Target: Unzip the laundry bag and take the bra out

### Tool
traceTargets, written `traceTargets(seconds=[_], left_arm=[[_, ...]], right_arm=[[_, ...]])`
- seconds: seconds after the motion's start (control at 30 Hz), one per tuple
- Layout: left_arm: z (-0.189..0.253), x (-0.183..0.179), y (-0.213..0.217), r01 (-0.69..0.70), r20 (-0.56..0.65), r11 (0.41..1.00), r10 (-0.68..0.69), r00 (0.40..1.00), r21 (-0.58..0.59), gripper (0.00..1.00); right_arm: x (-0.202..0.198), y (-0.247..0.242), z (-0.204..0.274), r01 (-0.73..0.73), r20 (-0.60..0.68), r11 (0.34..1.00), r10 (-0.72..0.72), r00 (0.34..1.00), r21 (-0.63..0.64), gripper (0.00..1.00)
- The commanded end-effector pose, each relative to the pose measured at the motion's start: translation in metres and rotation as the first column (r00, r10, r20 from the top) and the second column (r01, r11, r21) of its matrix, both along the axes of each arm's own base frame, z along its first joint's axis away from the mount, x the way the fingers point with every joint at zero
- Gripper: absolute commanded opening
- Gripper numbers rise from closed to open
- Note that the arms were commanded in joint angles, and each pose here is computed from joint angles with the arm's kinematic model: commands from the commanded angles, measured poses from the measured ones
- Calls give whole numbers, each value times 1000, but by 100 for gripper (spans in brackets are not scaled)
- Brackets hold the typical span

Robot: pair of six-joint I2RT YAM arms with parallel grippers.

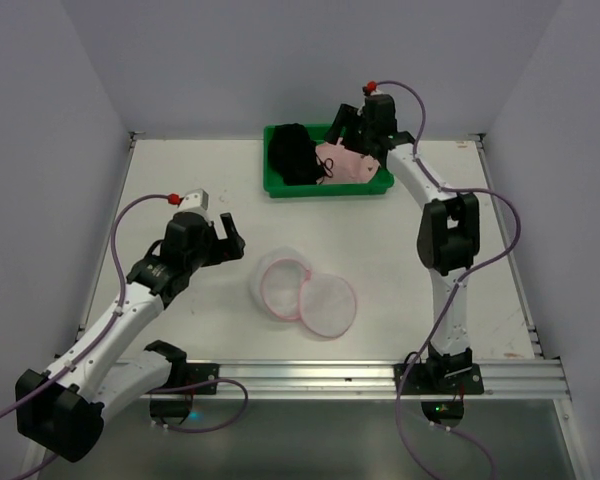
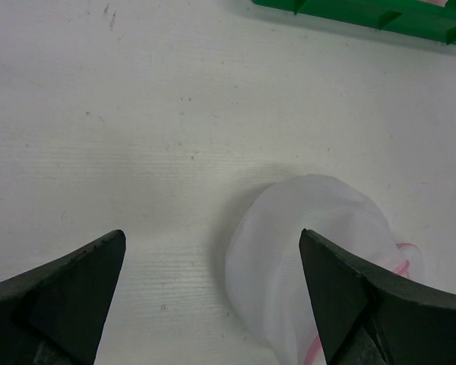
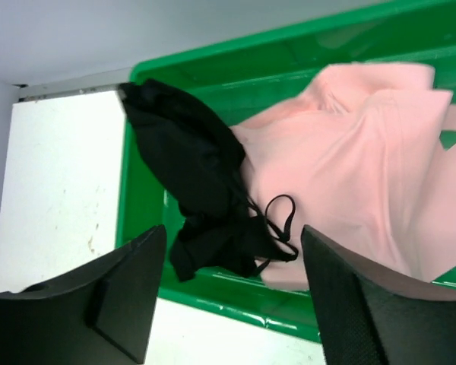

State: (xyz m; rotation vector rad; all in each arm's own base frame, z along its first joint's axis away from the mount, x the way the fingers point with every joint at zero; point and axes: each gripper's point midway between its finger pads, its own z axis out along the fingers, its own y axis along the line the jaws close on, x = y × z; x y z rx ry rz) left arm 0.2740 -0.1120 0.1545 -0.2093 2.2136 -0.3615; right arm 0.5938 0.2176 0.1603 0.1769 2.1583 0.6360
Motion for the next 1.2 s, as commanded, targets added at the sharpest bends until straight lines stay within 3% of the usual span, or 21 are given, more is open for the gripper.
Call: traceTargets(seconds=[0.0, 0.13, 0.23, 0.37, 0.47, 0.53, 0.77, 0.93, 1.17], left_arm=[[0, -3, 1, 8, 4, 1000, -8, 1000, -11, 100], [5, -4, -8, 51, 12, 998, -51, 999, -42, 100], [4, -5, -17, 92, 3, 993, -92, 996, -67, 100], [-14, -9, -36, 166, -40, 978, -173, 984, -124, 100], [-41, -14, -48, 198, -116, 966, -218, 969, -166, 95], [-58, -17, -55, 210, -138, 958, -239, 961, -193, 91], [-113, -23, -76, 190, -211, 961, -232, 950, -200, 69], [-146, -24, -82, 135, -277, 969, -191, 942, -207, 54], [-156, -23, -103, 78, -318, 958, -167, 933, -275, 26]], right_arm=[[-14, -4, 67, -14, 115, 999, 17, 993, -30, 74], [-50, -11, 113, -30, 160, 999, 34, 987, -27, 91], [-86, -17, 97, -30, 97, 999, 31, 995, -18, 92], [-167, -24, 71, -38, 7, 999, 38, 999, 1, 93], [-225, -13, 27, -105, -107, 994, 106, 989, 11, 92], [-258, -5, 23, -154, -117, 988, 155, 981, 18, 93], [-383, 38, -26, -365, -291, 920, 392, 873, 145, 91], [-421, 49, -41, -397, -358, 881, 469, 807, 258, 89], [-410, 54, -83, -357, -441, 898, 437, 784, 256, 89]])
